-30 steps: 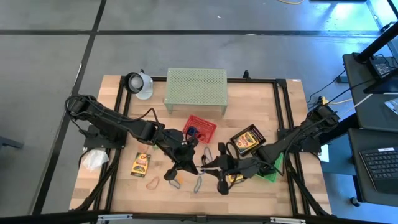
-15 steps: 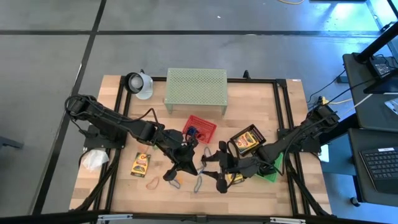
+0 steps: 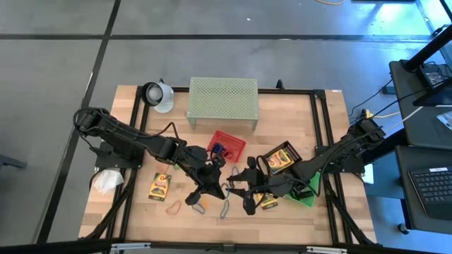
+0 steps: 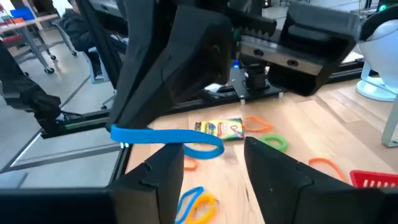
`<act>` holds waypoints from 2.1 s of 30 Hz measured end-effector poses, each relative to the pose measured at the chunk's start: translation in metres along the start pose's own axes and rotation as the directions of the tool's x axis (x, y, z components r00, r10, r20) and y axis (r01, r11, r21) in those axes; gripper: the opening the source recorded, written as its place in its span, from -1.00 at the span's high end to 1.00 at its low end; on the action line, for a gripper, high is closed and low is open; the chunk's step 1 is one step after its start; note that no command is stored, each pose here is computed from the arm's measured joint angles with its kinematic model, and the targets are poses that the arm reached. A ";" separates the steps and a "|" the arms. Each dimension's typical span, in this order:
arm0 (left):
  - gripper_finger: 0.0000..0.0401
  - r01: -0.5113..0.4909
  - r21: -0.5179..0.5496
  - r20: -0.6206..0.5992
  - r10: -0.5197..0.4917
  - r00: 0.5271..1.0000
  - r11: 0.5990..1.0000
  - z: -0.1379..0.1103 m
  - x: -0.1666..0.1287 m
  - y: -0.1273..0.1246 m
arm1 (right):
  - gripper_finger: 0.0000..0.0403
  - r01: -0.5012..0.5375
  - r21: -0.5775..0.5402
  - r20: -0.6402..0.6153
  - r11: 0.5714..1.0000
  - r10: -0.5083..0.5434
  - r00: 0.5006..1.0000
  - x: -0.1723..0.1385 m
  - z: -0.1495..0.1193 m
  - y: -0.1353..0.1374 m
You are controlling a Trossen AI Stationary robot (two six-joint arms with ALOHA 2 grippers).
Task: Pick & Place Office Desk Supplies
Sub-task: Put the blue rubber band into the green bin
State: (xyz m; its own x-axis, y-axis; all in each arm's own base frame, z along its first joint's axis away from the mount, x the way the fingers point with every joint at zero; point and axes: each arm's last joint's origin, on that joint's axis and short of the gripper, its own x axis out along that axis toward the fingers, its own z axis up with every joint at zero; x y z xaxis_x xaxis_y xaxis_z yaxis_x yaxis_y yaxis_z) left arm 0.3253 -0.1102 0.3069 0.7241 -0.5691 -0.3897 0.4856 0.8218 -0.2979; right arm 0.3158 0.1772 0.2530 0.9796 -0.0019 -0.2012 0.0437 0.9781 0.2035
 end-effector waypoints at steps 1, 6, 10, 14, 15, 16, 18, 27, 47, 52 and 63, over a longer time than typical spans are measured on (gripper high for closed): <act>0.99 0.000 0.000 0.000 0.000 1.000 1.000 0.000 0.000 0.000 | 0.19 -0.003 0.004 0.007 1.000 0.003 1.000 0.000 0.001 0.000; 0.99 0.000 0.001 0.003 0.000 1.000 1.000 0.000 0.000 0.000 | 0.29 -0.102 -0.003 0.013 0.995 0.102 0.995 -0.001 0.003 0.005; 0.99 0.000 0.001 0.003 0.000 1.000 1.000 0.000 0.000 0.000 | 0.29 -0.127 -0.024 0.013 0.992 0.128 0.992 -0.002 0.004 0.007; 0.99 0.038 -0.015 -0.002 -0.038 0.999 0.999 0.000 0.000 -0.001 | 0.22 -0.164 -0.101 -0.014 0.981 0.163 0.986 0.005 -0.007 0.009; 0.99 0.049 -0.015 0.002 -0.049 0.999 0.999 0.001 0.000 -0.002 | 0.20 -0.178 -0.127 -0.023 0.976 0.177 0.984 0.009 -0.012 0.010; 0.99 0.052 -0.013 0.007 -0.052 0.999 0.999 0.001 0.000 -0.002 | 0.18 -0.192 -0.144 -0.020 0.971 0.191 0.981 0.012 -0.016 0.011; 0.99 0.055 -0.013 0.008 -0.055 0.998 0.998 0.001 0.000 -0.002 | 0.14 -0.198 -0.174 -0.011 0.965 0.199 0.980 0.017 -0.022 0.013; 0.99 0.108 -0.036 0.003 -0.108 0.994 0.994 0.002 0.000 -0.004 | 0.17 -0.141 -0.215 0.064 0.966 0.158 0.985 0.019 -0.021 0.015; 0.99 0.110 -0.050 -0.030 -0.111 0.993 0.993 -0.002 0.000 -0.003 | 0.95 -0.170 -0.181 0.086 0.969 0.188 0.978 0.018 -0.019 0.017; 0.96 0.102 -0.047 -0.045 -0.104 0.994 0.994 -0.003 0.000 -0.003 | 0.98 -0.148 -0.108 0.066 0.983 0.156 0.986 0.016 -0.021 0.017; 0.70 -0.054 0.056 0.033 0.052 0.998 0.997 0.007 -0.016 -0.002 | 0.99 -0.129 -0.036 0.058 0.991 0.131 0.990 0.012 -0.016 0.016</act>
State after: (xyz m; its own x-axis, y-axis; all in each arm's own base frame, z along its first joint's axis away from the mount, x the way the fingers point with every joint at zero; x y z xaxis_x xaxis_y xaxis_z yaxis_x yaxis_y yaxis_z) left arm 0.3162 -0.1031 0.3201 0.7638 -0.5246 -0.3761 0.4729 0.8513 -0.2271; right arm 0.3248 0.1964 0.2388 0.9866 0.1138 -0.1173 -0.0898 0.9771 0.1930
